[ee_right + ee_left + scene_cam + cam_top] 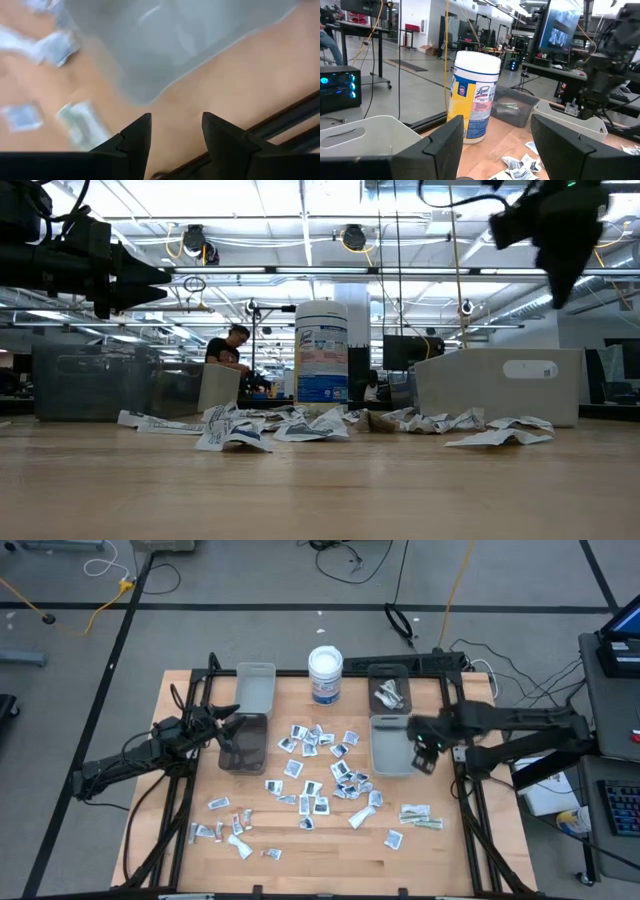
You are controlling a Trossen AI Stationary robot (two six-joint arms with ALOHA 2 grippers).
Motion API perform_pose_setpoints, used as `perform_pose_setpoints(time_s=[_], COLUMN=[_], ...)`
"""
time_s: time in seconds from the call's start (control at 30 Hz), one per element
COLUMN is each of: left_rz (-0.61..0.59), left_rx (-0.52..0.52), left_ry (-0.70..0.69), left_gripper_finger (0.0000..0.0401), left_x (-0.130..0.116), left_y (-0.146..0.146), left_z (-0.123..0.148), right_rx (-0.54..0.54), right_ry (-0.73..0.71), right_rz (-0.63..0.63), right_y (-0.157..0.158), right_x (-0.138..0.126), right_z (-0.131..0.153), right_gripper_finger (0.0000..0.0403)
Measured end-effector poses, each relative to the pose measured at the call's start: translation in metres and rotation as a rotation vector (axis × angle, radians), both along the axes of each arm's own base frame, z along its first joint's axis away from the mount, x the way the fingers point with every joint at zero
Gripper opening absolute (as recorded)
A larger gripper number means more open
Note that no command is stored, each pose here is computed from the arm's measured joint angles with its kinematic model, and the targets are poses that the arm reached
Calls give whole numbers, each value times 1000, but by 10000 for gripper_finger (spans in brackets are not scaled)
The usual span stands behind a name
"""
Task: Pick & Place First Aid Supplies
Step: Put the green bandage into the right black bin
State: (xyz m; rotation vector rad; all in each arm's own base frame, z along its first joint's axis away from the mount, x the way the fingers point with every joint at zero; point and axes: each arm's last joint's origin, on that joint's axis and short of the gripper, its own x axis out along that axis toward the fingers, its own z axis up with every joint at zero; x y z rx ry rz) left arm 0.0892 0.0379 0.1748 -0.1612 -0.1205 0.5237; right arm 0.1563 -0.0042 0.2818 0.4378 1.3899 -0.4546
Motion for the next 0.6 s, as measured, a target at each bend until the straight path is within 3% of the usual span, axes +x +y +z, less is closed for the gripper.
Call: perform_pose_setpoints(time_s=[0.17, 0.6], left_rz=[0, 0], left_rx=[0, 0], left_ry=[0, 0], left_gripper_finger=[237, 237], left_x=[0, 0], left_y=[0, 0], left_z=[0, 0], right_rx=[128, 215], right_ry=[6, -33], right_rz=[-10, 57], right_y=[31, 96], right_x=[-13, -24], right_z=[-6, -7], right_gripper_finger=[168, 168])
